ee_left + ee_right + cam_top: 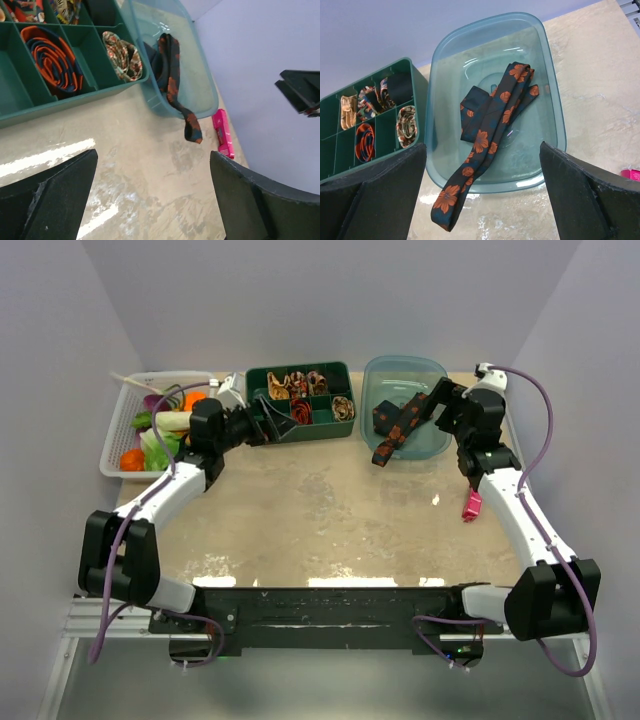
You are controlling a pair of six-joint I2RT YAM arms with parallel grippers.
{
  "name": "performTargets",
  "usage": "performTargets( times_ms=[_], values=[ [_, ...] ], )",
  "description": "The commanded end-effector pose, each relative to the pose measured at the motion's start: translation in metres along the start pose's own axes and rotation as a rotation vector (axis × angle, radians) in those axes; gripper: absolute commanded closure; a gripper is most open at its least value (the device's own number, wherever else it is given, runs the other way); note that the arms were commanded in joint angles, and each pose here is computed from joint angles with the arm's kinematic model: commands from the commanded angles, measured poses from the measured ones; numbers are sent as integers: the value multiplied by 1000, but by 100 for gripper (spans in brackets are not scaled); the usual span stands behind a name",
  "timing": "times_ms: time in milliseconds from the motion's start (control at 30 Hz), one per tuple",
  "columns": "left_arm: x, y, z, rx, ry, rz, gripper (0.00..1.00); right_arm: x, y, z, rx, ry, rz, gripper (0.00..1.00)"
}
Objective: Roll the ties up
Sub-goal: Pick up the tie from the bin.
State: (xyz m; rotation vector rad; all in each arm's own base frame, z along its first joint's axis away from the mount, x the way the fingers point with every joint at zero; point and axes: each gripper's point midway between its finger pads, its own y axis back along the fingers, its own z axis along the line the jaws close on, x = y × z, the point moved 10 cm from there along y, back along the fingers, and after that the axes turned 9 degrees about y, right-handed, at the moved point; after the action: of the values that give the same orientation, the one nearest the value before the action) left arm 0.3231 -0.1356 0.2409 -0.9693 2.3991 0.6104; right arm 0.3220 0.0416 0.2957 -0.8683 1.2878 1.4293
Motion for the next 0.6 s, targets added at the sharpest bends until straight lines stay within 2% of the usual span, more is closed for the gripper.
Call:
performTargets(
  times_ms=[0,167,233,400,567],
  values=[
    [-15,-10,-19,55,-3,-4,0,-7,5,3,-35,10,-29,1],
    [-15,-18,-30,-60,-115,-31,0,-8,7,3,-32,15,-37,1],
    [-13,-26,-36,-58,-126,-2,0,-7,7,2,-32,17,-36,1],
    [4,-51,-39,9,-59,100,0,-3,5,2,-34,14,-24,1],
    [35,-81,-42,139,82,239,0,1,4,1,-34,14,-9,1]
  ],
)
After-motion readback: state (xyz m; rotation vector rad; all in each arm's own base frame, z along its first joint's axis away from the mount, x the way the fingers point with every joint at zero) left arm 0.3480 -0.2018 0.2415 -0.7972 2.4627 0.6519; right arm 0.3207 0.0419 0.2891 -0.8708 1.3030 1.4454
